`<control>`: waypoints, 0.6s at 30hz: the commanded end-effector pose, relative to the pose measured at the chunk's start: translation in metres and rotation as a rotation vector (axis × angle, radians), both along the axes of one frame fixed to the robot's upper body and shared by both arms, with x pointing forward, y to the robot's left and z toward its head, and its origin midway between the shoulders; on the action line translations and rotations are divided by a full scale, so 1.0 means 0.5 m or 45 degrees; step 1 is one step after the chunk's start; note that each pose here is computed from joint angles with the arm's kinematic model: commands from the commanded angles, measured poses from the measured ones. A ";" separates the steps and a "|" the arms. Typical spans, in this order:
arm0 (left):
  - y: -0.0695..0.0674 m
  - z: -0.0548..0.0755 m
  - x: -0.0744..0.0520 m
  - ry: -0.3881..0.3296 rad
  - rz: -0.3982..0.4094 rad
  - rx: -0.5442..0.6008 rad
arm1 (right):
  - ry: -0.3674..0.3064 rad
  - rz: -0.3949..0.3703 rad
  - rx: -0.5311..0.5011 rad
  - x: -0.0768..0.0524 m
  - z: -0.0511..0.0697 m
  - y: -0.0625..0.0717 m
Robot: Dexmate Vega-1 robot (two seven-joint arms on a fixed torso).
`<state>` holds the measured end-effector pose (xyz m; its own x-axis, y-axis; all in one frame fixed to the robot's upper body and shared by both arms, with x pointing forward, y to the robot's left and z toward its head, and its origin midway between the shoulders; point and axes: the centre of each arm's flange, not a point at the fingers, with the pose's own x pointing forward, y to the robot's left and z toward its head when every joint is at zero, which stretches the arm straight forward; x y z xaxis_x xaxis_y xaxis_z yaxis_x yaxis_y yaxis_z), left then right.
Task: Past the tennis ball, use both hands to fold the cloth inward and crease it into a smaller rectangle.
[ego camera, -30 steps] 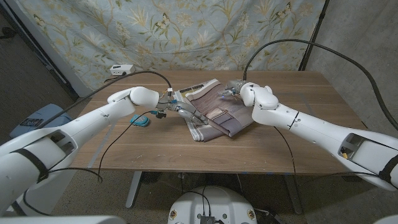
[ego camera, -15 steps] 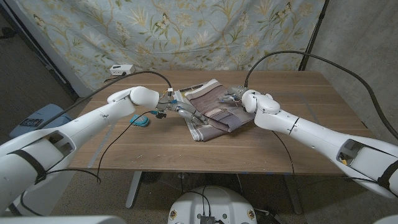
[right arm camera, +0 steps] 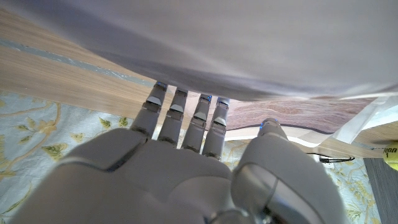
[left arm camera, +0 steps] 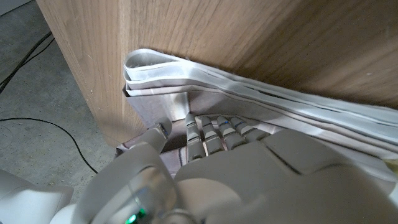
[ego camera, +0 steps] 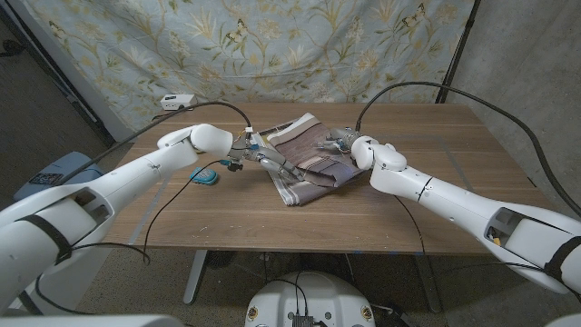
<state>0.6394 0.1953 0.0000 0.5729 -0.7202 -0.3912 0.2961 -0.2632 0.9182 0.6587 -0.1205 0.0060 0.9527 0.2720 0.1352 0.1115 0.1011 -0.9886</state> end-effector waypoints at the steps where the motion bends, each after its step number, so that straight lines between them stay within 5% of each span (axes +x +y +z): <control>1: -0.006 -0.001 0.006 -0.003 -0.020 -0.003 | -0.046 0.029 -0.021 -0.047 0.033 0.018; 18: -0.014 -0.010 0.012 0.010 -0.039 -0.017 | -0.089 0.048 -0.002 -0.117 0.078 0.027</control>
<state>0.6439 0.1904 -0.0023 0.5570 -0.7355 -0.3857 0.2914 -0.2618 0.9201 0.6211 -0.1068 0.0303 0.9373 0.3073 0.1643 0.1400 0.0998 -0.9851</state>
